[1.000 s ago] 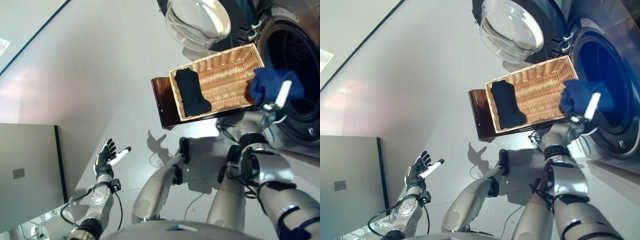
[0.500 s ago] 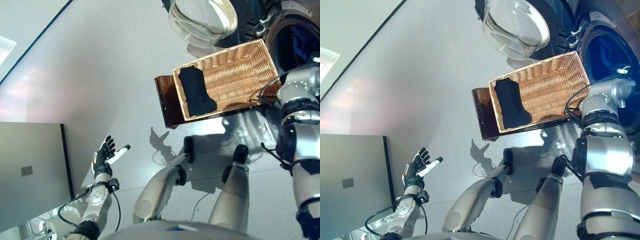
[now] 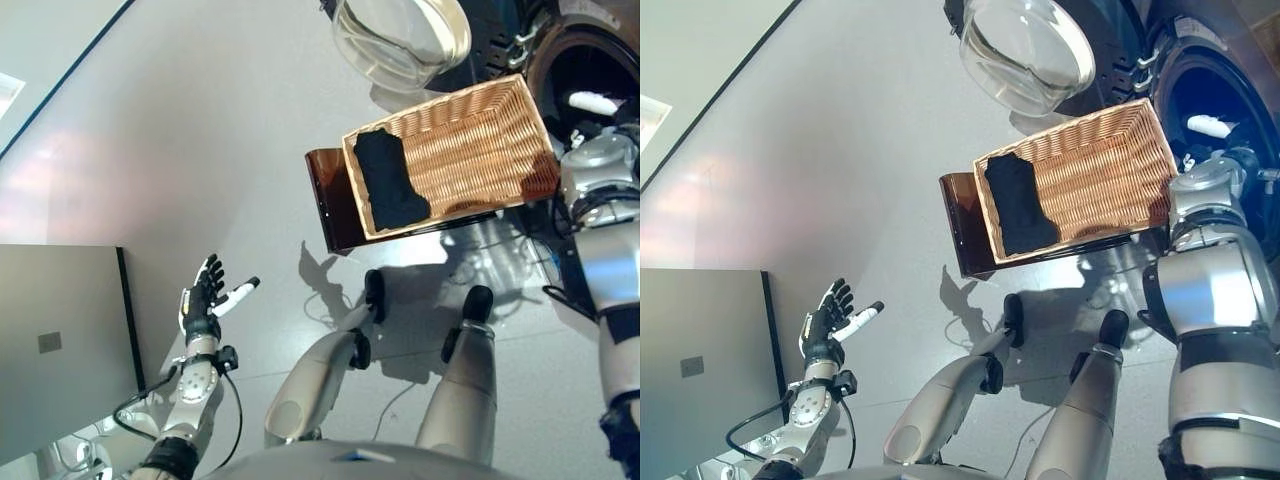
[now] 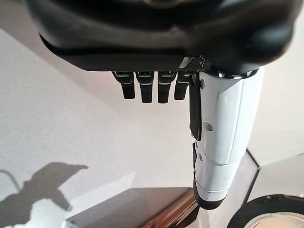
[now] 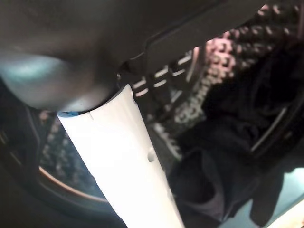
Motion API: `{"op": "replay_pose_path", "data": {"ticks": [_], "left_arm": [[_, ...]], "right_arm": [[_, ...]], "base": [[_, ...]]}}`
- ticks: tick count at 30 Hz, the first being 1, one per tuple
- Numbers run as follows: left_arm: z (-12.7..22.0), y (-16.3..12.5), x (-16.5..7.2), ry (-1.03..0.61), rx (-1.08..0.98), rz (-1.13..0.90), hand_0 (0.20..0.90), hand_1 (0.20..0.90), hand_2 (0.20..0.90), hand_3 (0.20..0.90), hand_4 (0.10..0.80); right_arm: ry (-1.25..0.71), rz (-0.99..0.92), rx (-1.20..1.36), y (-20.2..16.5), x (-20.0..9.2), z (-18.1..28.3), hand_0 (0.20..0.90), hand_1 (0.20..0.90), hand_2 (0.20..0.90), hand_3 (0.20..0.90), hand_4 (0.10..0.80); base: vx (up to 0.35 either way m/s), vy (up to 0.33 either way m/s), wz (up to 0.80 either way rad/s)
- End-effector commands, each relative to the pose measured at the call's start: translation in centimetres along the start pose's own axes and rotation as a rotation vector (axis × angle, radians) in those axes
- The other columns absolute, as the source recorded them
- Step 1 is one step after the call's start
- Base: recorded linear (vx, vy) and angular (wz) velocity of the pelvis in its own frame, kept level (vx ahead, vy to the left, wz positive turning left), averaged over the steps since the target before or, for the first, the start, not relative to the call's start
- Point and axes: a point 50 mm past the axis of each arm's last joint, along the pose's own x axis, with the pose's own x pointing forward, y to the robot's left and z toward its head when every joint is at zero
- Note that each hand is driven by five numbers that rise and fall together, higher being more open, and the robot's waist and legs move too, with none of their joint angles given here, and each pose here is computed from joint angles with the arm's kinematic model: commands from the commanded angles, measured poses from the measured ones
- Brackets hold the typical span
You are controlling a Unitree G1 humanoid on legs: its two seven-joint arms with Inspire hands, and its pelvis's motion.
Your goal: Pick up the clothes and place them into the washing machine
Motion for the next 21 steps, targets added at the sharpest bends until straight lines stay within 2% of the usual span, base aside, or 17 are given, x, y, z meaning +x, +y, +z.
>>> {"op": "replay_pose_path", "data": {"ticks": [1, 6, 11, 17, 18, 19, 21], "left_arm": [[1.8, 4.2, 0.8, -0.098, 0.073, 0.118, 0.9, 0.9, 0.9, 0.9, 0.8], [1.8, 4.1, 0.8, -0.095, 0.069, 0.119, 0.9, 0.9, 0.9, 0.9, 0.8], [1.8, 4.0, 0.9, -0.093, 0.06, 0.117, 0.9, 0.9, 0.9, 0.9, 0.8], [3.3, 3.6, 1.8, -0.16, 0.092, 0.094, 0.9, 0.9, 0.9, 0.9, 0.8], [3.3, 3.7, 1.8, -0.16, 0.097, 0.095, 0.9, 0.9, 0.9, 0.9, 0.8], [3.6, 3.6, 2.0, -0.176, 0.107, 0.098, 0.9, 0.9, 0.9, 0.9, 0.8], [3.5, 3.4, 2.0, -0.173, 0.128, 0.085, 0.9, 0.9, 0.9, 0.9, 0.8]], "right_arm": [[-0.219, -0.095, 0.051, -3.5, 1.7, 5.8, 0.9, 0.9, 0.9, 0.9, 0.8], [-0.182, -0.035, 0.063, -2.1, 1.1, 4.6, 0.9, 0.9, 0.9, 0.9, 0.8], [-0.062, 0.058, 0.22, 0.3, 0.0, 1.5, 0.9, 0.9, 0.9, 0.9, 0.8], [0.152, 0.16, 0.893, 4.5, -3.9, -1.0, 0.9, 0.9, 0.9, 0.9, 0.8], [0.158, 0.162, 0.9, 4.6, -4.0, -1.3, 0.9, 0.9, 0.9, 0.9, 0.8], [0.232, 0.133, 1.179, 4.9, -4.9, -1.8, 0.9, 0.9, 0.9, 0.9, 0.8], [0.314, 0.044, 1.456, 4.8, -5.3, -2.4, 0.9, 0.9, 0.9, 0.9, 0.8]], "base": [[0.0, 0.0, 0.0], [0.0, 0.0, 0.0], [0.0, 0.0, 0.0], [-0.047, -0.036, 0.05], [-0.062, -0.018, 0.15], [-0.049, -0.001, 0.12], [-0.045, 0.012, 0.18]]}}
